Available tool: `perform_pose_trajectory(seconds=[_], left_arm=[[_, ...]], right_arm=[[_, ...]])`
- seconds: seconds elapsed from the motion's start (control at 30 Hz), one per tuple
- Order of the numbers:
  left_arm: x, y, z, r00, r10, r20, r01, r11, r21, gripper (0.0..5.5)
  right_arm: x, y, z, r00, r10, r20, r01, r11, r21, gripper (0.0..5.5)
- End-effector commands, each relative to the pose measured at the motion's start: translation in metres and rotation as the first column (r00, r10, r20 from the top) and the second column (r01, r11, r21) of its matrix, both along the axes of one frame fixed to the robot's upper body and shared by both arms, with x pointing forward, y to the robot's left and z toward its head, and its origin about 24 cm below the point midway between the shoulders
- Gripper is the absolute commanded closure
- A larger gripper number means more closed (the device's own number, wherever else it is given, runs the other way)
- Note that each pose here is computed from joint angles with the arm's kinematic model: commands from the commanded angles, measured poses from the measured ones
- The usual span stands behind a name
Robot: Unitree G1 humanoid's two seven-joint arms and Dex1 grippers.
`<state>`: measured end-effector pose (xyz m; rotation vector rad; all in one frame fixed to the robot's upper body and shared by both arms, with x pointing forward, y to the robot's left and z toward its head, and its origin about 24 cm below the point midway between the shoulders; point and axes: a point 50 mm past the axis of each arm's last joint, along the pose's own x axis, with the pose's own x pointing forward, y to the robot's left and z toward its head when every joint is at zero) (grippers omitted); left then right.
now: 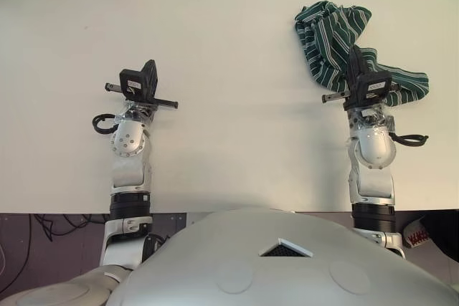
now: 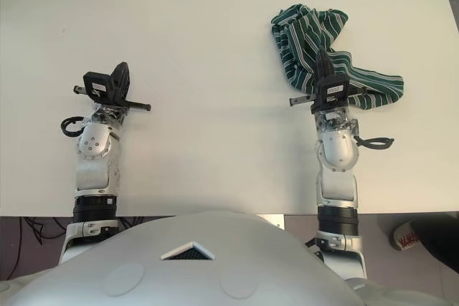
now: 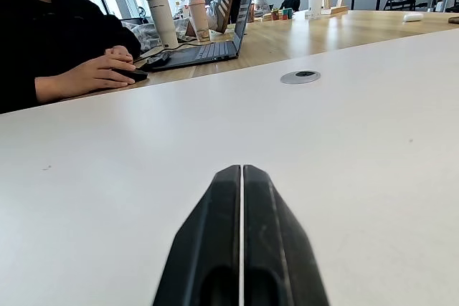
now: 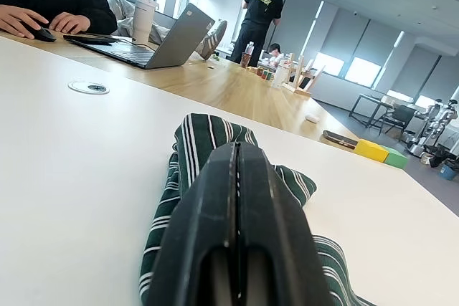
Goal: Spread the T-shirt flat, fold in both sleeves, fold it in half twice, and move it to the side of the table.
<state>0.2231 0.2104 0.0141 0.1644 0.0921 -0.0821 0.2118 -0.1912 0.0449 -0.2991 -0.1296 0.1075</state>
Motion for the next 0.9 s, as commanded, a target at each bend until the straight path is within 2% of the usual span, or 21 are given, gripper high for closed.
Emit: perform_pose_trajectory(seconds=[0.03, 0.17, 0.33, 0.47, 0.73, 0.9], left_arm=[[0.001, -0.001, 0.001, 1.000, -0.002, 0.010, 0.002, 1.000, 0.007, 5.50], [0.002, -0.004, -0.001, 1.000, 0.003, 0.009, -0.003, 1.000, 0.000, 5.50], [0.003, -0.009, -0.002, 1.000, 0.003, 0.010, -0.003, 1.000, -0.012, 5.50], [0.005, -0.014, -0.002, 1.000, -0.005, 0.008, 0.005, 1.000, -0.018, 5.50], [0.005, -0.014, -0.003, 1.000, -0.003, 0.006, 0.003, 1.000, -0.018, 5.50], [0.005, -0.013, -0.003, 1.000, 0.002, 0.006, -0.002, 1.000, -0.017, 5.50]], right_arm=[[0.005, -0.006, -0.004, 0.999, -0.003, -0.043, 0.005, 0.999, 0.054, 5.21], [0.010, -0.020, -0.008, 0.994, -0.010, -0.111, 0.032, 0.980, 0.198, 4.56], [0.014, -0.034, -0.007, 0.991, -0.044, -0.124, 0.067, 0.980, 0.188, 3.84], [0.015, -0.044, -0.004, 0.991, -0.068, -0.118, 0.089, 0.978, 0.188, 3.84], [0.014, -0.031, -0.018, 0.978, 0.050, -0.202, -0.013, 0.983, 0.183, 3.84], [0.017, -0.035, -0.032, 0.956, 0.021, -0.292, 0.025, 0.988, 0.151, 3.84]])
